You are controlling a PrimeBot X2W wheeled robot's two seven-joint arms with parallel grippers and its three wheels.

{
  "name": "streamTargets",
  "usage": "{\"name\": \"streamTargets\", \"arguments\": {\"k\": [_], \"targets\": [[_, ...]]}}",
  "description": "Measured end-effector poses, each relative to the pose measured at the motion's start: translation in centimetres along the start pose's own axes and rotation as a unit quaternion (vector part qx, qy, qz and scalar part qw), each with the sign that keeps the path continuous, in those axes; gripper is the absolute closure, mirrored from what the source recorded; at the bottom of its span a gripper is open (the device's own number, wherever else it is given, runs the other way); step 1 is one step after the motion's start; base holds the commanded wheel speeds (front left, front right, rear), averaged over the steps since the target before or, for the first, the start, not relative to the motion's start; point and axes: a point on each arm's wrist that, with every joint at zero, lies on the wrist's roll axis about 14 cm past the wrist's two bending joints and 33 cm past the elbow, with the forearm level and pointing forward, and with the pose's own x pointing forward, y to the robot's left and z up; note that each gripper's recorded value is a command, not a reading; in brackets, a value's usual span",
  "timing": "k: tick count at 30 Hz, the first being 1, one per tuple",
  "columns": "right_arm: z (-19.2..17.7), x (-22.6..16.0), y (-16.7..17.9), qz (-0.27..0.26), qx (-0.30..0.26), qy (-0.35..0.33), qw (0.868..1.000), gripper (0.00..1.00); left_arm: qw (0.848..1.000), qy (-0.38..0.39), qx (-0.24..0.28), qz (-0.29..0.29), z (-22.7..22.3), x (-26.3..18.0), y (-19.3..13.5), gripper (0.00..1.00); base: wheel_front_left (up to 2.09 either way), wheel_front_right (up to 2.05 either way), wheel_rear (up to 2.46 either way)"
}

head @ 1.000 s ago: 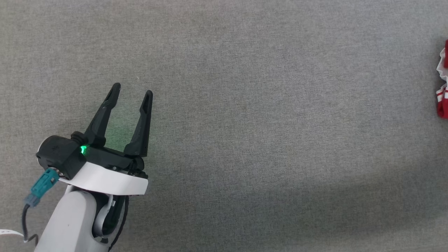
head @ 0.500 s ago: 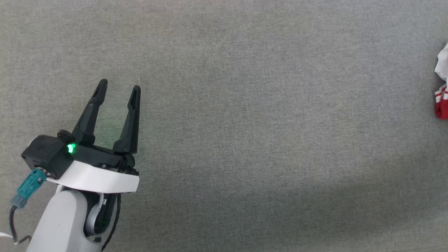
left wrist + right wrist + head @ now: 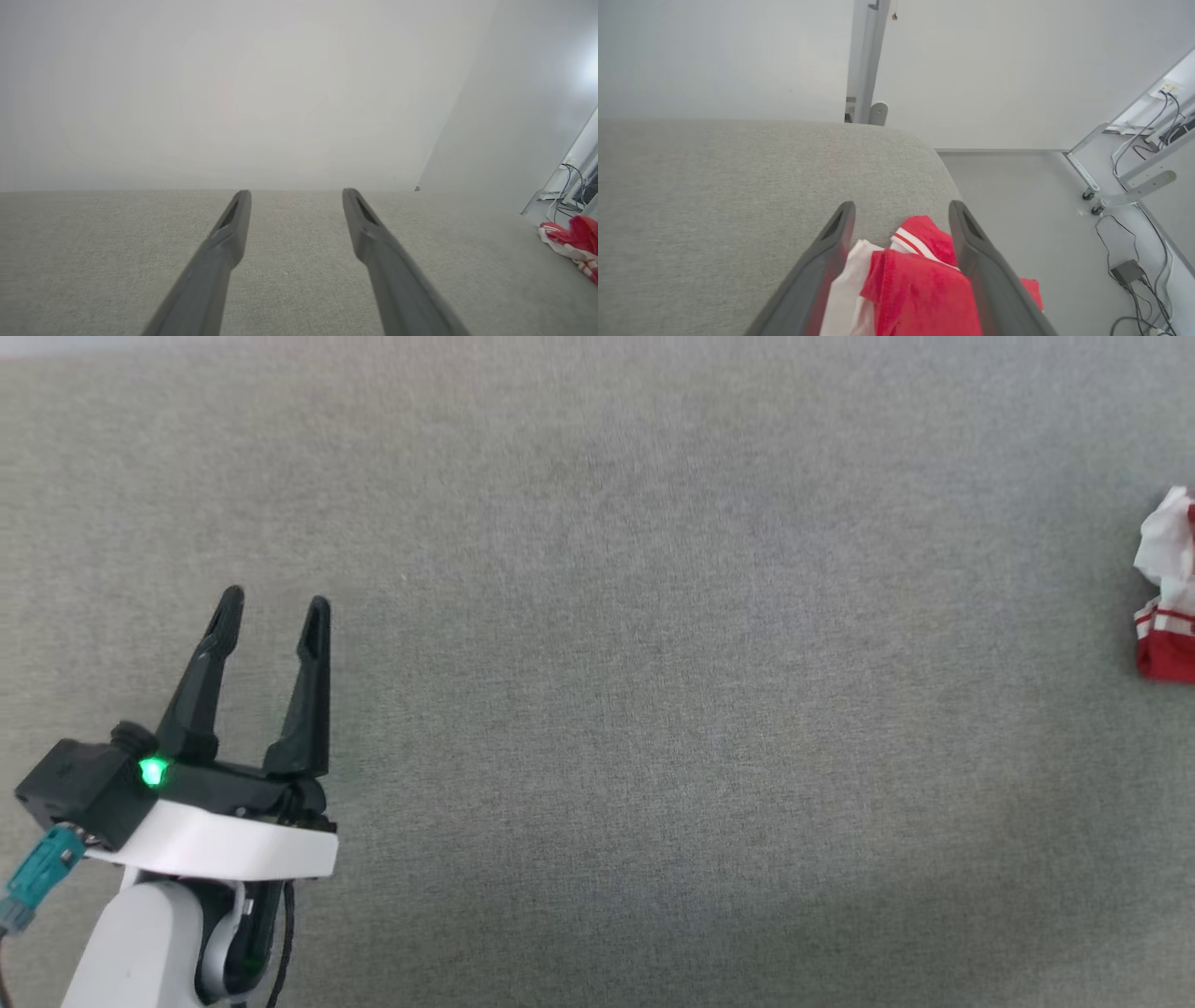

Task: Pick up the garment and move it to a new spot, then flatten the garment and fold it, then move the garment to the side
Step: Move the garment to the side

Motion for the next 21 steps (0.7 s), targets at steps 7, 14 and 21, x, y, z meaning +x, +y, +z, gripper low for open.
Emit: {"name": "streamTargets", "arguments": {"k": [7, 14, 21], "targets": [[2.5, -2.3, 4.2, 0.064, 0.026, -0.074, 0.995, 0.0, 1.0, -0.014, 0.011, 0.015, 1.9, -1.6, 0.2, 0.0, 0.0, 0.0, 0.0], [3.9, -5.8, 7.7, 0.122, 0.05, -0.143, 0.981, 0.0, 0.998, -0.027, 0.027, 0.044, 3.6, -3.8, 1.2, 0.0, 0.0, 0.0, 0.0], [3.6, -9.6, 10.2, 0.164, 0.075, -0.183, 0.966, 0.0, 0.995, -0.043, 0.046, 0.075, 5.3, -6.3, 2.1, 0.0, 0.0, 0.0, 0.0]]}}
